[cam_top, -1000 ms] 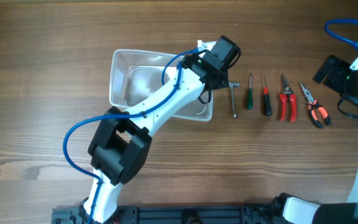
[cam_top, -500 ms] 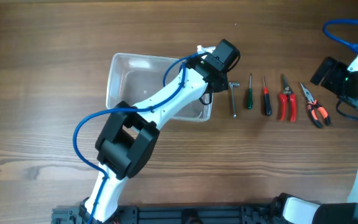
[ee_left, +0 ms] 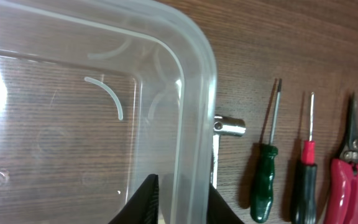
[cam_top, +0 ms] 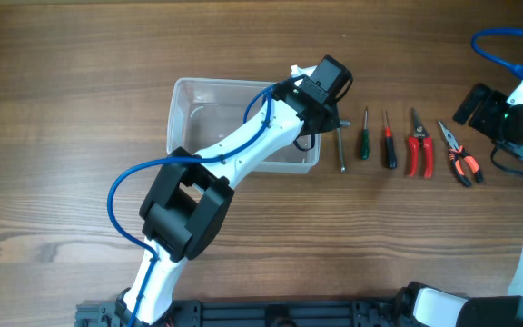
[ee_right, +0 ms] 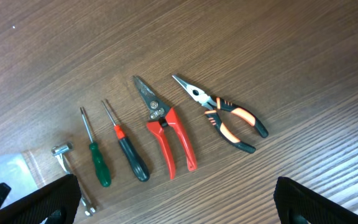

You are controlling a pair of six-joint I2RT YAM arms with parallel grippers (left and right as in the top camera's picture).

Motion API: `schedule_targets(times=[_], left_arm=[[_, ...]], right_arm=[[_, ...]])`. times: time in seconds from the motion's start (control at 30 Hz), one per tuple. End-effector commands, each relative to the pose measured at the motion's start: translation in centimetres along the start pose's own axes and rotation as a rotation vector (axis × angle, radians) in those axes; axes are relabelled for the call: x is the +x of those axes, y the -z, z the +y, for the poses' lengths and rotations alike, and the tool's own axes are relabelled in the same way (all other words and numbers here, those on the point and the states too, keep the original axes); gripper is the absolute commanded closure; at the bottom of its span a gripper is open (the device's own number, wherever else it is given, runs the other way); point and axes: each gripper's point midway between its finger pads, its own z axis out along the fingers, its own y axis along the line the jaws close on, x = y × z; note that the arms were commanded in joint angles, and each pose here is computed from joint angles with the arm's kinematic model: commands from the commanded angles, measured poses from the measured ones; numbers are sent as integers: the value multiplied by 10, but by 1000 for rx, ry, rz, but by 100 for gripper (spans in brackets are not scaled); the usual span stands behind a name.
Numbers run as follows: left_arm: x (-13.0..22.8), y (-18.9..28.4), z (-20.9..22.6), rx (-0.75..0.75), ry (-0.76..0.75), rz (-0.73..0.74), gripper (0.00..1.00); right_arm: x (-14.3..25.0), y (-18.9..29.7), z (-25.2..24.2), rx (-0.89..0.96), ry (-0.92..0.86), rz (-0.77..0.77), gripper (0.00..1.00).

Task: Pack container
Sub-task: 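Slide the clear container right with the left gripper toward the tools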

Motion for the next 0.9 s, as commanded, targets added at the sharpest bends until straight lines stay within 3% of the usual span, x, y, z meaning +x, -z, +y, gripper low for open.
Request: schedule_targets(times=[0.0,0.1,0.3,0.4,0.47,0.63,0.87], left_arm=[[4,-5,-1,7,132,24,84],[4,-5,-1,7,136,22,76],[-5,-5,11,-21,197,4,75],[-6,-5,16,-33,209,9,59],[-6,-4,16,-30,212,13,58],[-20,27,7,19,183,-25,53],[-65,93,13,16,184,-221,48]], right_arm=[[-5,2,2,-10,0,-10,0],[-5,2,2,-10,0,-10,0],[-5,2,2,-10,0,-10,0],[-5,2,2,-10,0,-10,0],[-5,2,2,-10,0,-10,0],[-6,2,2,-10,0,-10,0],[-7,2,2,-11,1,-17,0]])
